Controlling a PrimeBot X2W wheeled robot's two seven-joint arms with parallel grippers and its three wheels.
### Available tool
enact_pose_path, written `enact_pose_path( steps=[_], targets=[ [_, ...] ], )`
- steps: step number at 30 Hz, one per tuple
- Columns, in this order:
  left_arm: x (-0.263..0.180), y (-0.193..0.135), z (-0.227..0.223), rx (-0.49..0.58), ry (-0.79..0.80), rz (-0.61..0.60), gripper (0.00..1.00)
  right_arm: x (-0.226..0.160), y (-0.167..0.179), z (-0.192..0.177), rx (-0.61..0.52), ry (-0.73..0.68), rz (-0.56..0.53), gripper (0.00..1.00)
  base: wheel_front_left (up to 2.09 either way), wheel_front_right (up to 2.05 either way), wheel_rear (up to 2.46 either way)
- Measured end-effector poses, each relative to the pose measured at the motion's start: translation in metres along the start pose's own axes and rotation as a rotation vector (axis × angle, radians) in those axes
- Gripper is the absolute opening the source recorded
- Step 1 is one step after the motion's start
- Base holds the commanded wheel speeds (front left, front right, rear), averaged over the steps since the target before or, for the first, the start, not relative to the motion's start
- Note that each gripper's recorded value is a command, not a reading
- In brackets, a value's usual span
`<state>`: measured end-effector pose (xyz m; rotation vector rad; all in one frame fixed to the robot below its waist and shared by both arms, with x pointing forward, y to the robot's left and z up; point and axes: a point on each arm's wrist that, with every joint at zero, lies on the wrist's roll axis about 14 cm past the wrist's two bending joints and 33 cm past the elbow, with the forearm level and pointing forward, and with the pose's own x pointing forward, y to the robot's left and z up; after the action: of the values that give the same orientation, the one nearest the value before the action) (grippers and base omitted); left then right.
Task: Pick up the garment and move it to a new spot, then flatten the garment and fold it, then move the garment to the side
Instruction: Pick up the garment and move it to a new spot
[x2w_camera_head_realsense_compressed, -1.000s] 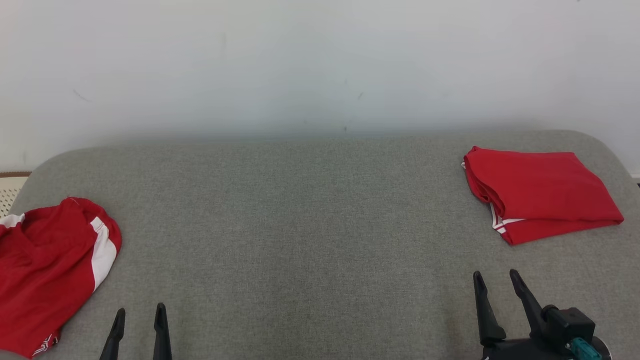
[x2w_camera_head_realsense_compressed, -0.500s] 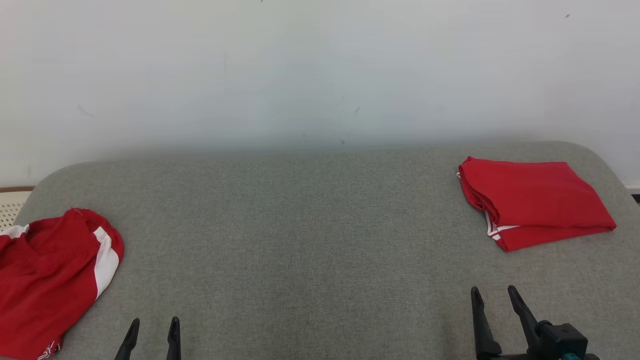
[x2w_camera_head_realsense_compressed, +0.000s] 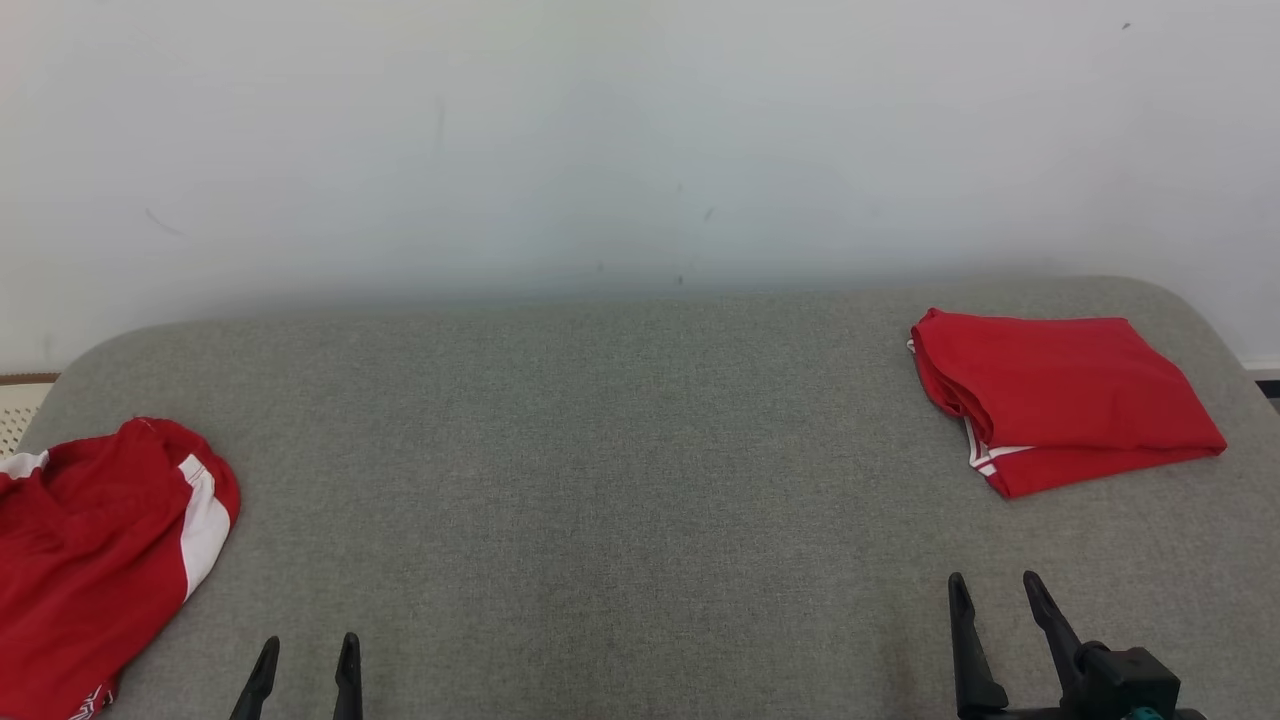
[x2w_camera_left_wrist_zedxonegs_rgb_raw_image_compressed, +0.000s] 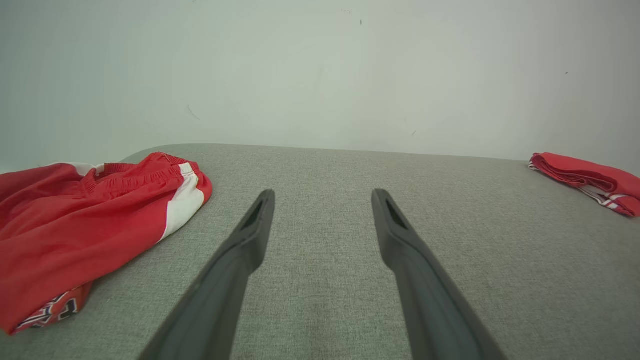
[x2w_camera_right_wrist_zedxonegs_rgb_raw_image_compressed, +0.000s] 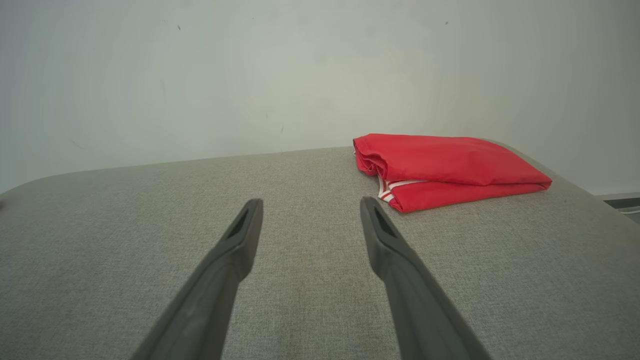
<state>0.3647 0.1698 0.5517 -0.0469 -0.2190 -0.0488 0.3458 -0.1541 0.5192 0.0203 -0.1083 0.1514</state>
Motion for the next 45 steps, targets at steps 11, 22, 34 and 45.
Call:
enact_pose_path(
  steps=[11,22,34,45],
  targets=[
    [-0.006,0.014,0.002,0.006,-0.003,0.052,1.00,0.004,0.007,-0.004,0.008,0.012,0.020,1.00,0.00,0.00,0.00],
    [-0.036,0.065,0.009,0.035,-0.013,0.222,1.00,0.022,0.049,-0.013,0.027,0.039,0.151,1.00,0.00,0.00,0.00],
    [-0.089,0.125,0.020,0.068,-0.021,0.451,1.00,0.046,0.105,-0.017,0.044,0.047,0.322,1.00,0.00,0.00,0.00],
    [-0.130,0.155,0.029,0.090,-0.030,0.588,1.00,0.054,0.153,-0.022,0.055,0.062,0.461,1.00,0.00,0.00,0.00]
  ],
)
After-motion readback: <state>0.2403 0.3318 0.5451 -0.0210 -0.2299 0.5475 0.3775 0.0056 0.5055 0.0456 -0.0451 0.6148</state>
